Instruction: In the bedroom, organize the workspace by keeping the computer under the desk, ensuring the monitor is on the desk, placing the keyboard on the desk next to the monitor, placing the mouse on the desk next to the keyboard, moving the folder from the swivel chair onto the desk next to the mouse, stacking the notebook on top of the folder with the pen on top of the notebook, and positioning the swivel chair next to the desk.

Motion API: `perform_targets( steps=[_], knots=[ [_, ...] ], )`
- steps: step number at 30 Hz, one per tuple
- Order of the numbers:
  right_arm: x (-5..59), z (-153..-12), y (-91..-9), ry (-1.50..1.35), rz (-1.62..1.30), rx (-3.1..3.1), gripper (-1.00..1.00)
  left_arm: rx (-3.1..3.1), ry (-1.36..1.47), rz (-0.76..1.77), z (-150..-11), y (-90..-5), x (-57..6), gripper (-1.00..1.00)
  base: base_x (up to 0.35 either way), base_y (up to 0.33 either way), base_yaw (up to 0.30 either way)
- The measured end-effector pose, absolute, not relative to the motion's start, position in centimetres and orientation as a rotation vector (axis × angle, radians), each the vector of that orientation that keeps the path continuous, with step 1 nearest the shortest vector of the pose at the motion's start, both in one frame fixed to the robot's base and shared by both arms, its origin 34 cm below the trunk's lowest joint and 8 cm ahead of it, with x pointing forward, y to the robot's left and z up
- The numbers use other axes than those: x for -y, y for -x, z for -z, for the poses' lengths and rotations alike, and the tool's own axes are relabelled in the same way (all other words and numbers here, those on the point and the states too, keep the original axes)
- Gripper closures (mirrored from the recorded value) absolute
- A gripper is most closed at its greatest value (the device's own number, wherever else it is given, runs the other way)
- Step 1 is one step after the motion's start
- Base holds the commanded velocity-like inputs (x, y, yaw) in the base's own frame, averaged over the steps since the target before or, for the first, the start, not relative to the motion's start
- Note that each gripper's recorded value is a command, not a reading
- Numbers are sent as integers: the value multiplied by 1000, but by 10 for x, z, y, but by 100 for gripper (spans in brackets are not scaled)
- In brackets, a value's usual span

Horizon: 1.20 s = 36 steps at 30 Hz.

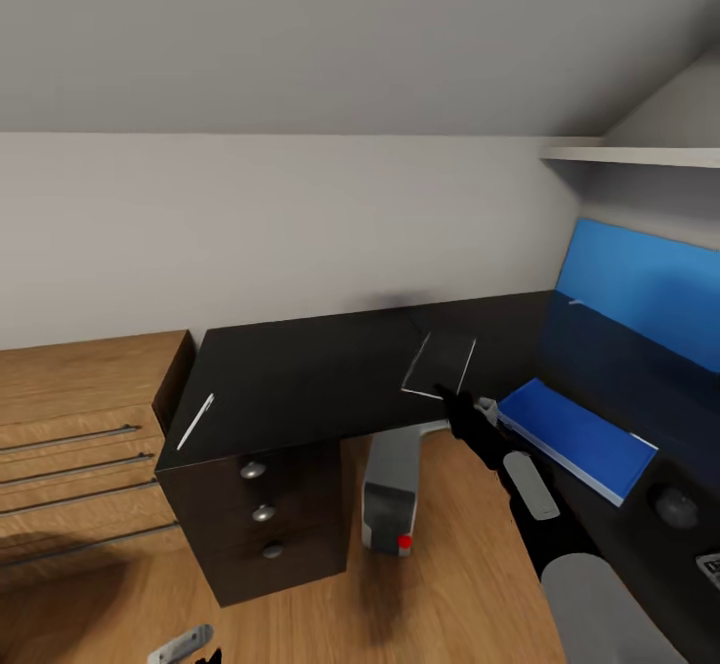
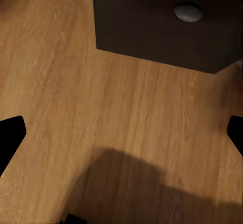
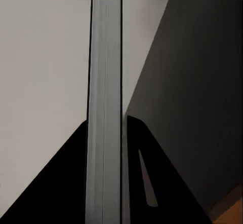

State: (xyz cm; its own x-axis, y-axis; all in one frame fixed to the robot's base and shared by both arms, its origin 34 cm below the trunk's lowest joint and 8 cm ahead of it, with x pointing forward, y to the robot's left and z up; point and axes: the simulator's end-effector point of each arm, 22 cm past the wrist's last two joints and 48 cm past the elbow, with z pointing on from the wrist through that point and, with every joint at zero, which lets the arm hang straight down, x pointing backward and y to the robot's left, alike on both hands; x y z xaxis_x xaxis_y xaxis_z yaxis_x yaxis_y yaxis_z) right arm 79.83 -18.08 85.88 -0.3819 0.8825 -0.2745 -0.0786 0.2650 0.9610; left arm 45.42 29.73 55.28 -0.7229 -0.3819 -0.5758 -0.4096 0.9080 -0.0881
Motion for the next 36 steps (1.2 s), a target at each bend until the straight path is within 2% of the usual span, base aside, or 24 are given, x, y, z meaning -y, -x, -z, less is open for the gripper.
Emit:
perform_targets(
  steps=[15,30,36],
  knots=[
    [206,-863,-800,-840,-1329,-1536,100,-2381,555,-83,-562,-465,-304,-100,0,0,-256],
    [238,-840,-802,-974,-1242,-1568,100,-2382,554,-83,-562,-465,-304,-100,0,0,-276],
    [242,-833,-801,-1015,-1237,-1580,100,-2383,554,-83,-562,-465,-303,-100,0,0,-137]
  ],
)
